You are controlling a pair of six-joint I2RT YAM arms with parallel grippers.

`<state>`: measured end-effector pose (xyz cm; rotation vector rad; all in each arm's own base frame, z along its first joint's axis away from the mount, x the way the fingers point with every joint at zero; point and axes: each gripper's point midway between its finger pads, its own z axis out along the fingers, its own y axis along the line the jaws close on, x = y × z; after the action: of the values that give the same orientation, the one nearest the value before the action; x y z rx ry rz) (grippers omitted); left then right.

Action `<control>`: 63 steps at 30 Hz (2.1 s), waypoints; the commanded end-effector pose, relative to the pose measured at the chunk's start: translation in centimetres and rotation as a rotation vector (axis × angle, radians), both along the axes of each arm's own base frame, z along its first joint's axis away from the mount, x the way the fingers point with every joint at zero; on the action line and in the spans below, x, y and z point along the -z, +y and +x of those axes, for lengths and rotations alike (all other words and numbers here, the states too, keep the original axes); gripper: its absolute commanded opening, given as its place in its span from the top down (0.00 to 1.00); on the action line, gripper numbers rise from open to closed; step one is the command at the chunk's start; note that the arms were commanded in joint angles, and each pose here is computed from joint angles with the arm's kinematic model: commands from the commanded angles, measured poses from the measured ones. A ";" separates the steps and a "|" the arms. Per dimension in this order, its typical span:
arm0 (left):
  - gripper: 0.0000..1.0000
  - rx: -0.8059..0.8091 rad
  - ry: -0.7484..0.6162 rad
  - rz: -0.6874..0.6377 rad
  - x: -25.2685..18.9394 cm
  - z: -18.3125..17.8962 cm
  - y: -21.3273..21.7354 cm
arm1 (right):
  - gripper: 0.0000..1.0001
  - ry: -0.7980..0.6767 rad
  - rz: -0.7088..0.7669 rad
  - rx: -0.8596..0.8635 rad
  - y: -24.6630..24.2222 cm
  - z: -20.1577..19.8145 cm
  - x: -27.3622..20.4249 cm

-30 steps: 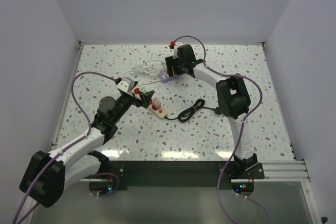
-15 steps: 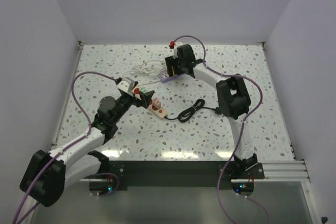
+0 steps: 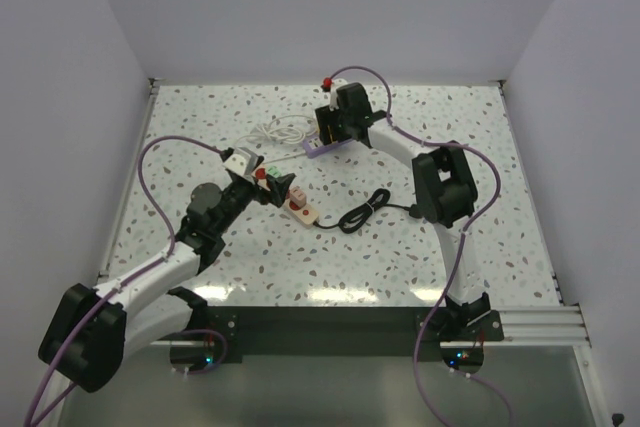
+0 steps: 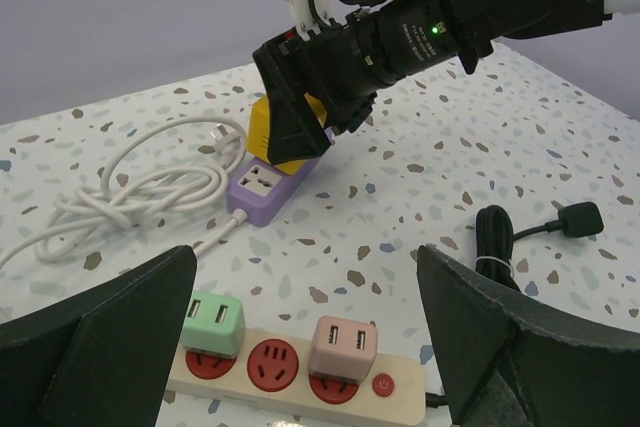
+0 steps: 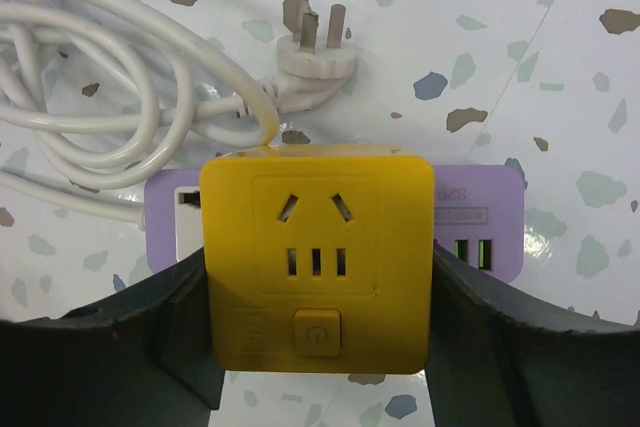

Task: Insert the plug

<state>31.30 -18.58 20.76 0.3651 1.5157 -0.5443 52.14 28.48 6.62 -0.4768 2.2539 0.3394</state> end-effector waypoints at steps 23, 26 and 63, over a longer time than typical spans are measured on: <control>0.02 0.028 -0.048 -0.026 -1.5 0.2 -0.5 | 1.00 0.122 -0.152 -0.091 -0.2 -0.3 1.6; 0.02 0.033 -0.048 -0.025 -1.5 0.1 -0.5 | 1.00 0.171 -0.205 -0.116 -0.3 -0.6 3.0; 0.02 -0.004 -0.024 -0.024 -2.1 0.6 -0.1 | 0.53 0.195 -0.103 -0.177 2.9 -3.2 1.6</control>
<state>31.09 -19.08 20.00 0.3936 1.5418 -0.5661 53.00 29.89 6.19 -0.6697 2.3409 0.2606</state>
